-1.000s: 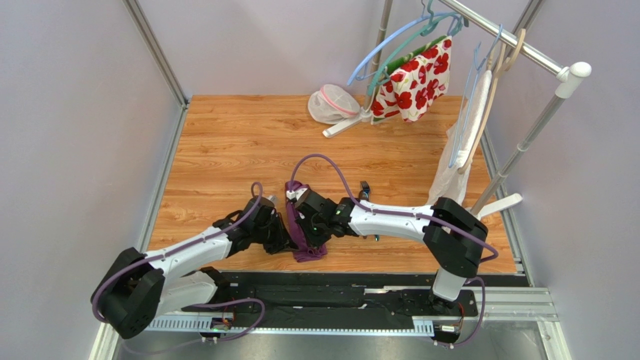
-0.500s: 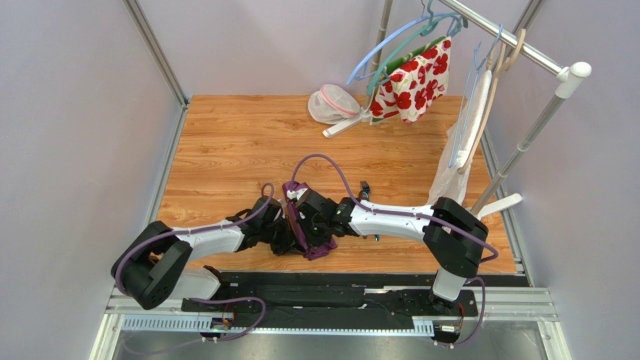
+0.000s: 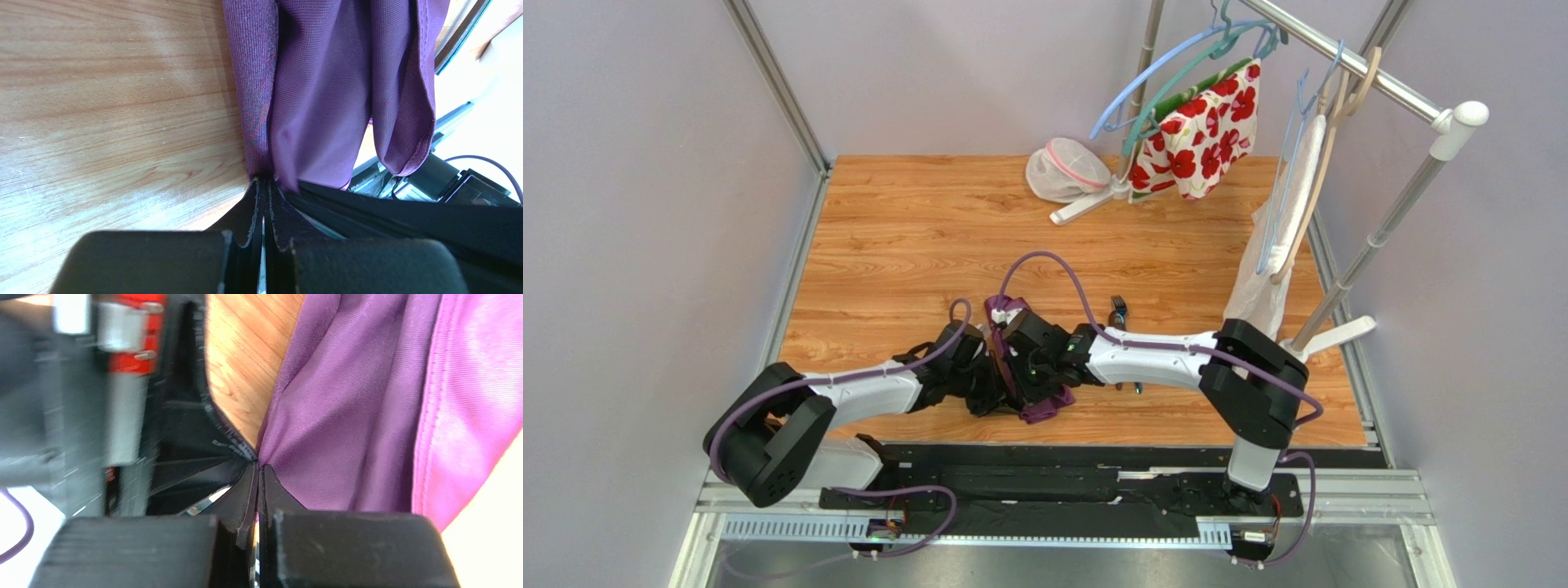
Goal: Fold the napkin into a case and place the utensils inside
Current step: Stuff the top corner of the smaller-rectangle-folded napkin at the center of the board.
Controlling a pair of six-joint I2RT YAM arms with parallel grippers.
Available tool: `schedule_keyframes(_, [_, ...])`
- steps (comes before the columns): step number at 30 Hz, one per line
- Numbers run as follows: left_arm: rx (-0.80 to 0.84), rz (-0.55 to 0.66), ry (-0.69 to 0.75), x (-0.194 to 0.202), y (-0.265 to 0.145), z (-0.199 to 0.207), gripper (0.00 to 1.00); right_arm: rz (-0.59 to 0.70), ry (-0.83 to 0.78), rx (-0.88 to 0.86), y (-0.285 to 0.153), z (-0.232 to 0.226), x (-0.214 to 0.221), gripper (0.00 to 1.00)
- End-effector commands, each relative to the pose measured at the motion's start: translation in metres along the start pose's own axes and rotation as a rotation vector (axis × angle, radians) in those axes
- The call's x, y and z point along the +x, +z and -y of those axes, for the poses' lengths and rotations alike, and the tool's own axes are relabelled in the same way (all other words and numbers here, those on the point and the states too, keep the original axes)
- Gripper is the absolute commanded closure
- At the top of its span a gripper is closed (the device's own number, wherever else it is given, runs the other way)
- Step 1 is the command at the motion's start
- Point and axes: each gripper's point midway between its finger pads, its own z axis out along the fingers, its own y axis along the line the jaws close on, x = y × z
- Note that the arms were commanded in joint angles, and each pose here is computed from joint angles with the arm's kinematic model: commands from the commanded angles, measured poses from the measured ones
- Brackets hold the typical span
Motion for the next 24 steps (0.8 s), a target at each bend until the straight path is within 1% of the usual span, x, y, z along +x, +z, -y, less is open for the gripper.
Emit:
schedule_keyframes(1, [-0.033,0.022,0.0,0.001,-0.001,-0.011,1.0,0.018,0.034,-0.005,0.014,0.0,-0.004,1.0])
schedule_keyframes(3, [-0.029,0.028,0.009,0.0,-0.005,-0.009,1.0,0.016,0.036,0.004,0.018,0.002,-0.002,1.0])
schedule_keyframes(7, [-0.057,0.033,0.006,0.006,-0.018,-0.014,0.97,0.016,0.036,0.005,0.018,0.003,-0.002,0.91])
schedule_keyframes(8, [-0.06,0.037,0.009,0.006,-0.022,-0.014,0.94,0.019,0.037,0.003,0.016,0.002,-0.003,0.85])
schedule_keyframes(10, [-0.073,0.063,0.02,0.007,-0.034,-0.016,0.91,0.017,0.034,-0.005,0.013,0.001,-0.003,0.8])
schedule_keyframes(11, [-0.07,0.079,0.022,0.005,-0.039,-0.014,0.89,0.019,0.03,-0.007,0.009,-0.001,-0.003,0.75])
schedule_keyframes(13, [-0.061,0.107,0.031,0.004,-0.049,-0.011,0.87,0.026,0.03,-0.008,0.003,-0.002,-0.005,0.7])
schedule_keyframes(14, [-0.041,0.121,0.039,0.001,-0.054,-0.004,0.87,0.041,0.024,-0.01,-0.006,-0.003,-0.009,0.67])
schedule_keyframes(18, [-0.008,0.13,0.062,-0.006,-0.057,0.013,0.9,0.077,-0.011,0.023,-0.03,-0.003,-0.021,0.59])
schedule_keyframes(19, [0.006,0.131,0.07,-0.01,-0.057,0.021,0.92,0.058,-0.018,0.049,-0.034,0.002,-0.017,0.54])
schedule_keyframes(20, [-0.01,0.112,0.069,-0.01,-0.052,0.02,0.94,0.07,-0.032,0.056,-0.041,0.001,-0.022,0.45])
schedule_keyframes(24, [0.048,0.082,0.085,-0.015,-0.046,0.042,0.96,0.084,-0.095,0.153,-0.057,0.022,-0.023,0.42])
